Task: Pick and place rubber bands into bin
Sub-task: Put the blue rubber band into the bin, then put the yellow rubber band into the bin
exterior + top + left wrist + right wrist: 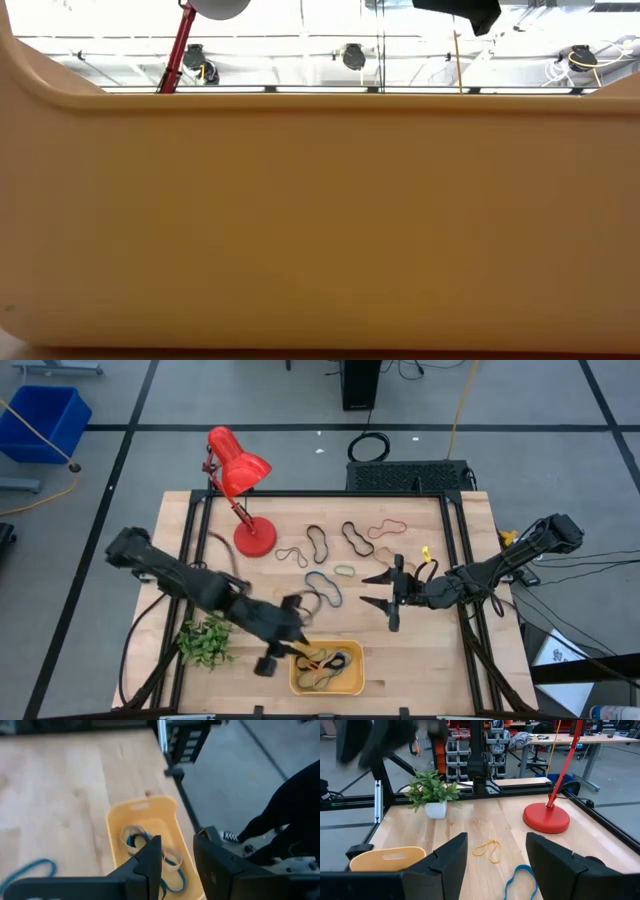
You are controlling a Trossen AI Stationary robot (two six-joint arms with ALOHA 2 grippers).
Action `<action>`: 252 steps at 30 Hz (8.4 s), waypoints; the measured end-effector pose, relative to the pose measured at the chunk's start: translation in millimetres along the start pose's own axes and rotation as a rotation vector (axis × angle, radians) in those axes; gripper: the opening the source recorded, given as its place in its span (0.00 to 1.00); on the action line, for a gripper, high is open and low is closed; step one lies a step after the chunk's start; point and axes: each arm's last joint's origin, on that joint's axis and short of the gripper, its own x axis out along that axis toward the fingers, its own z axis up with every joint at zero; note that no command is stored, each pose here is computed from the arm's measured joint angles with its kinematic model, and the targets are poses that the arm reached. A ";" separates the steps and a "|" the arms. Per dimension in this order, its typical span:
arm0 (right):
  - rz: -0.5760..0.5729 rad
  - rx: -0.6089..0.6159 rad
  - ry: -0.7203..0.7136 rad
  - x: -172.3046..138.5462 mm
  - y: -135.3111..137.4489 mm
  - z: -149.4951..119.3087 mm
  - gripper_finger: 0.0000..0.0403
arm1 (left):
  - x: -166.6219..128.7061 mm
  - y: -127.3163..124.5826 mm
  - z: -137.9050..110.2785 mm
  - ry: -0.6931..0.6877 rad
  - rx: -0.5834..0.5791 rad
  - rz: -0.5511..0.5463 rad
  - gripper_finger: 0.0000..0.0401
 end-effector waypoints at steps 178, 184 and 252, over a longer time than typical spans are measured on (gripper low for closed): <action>0.003 -0.143 0.508 69.8 79.4 20.2 0.45 | -138.9 30.0 -133.8 -0.508 -0.134 0.172 0.30; -0.143 -0.036 0.358 44.8 41.6 50.5 0.43 | -121.0 46.0 -130.0 -0.462 -0.161 0.360 0.30; -0.021 0.173 0.109 19.8 3.3 9.8 0.43 | 49.5 165.7 -218.3 0.490 -1.045 0.607 0.03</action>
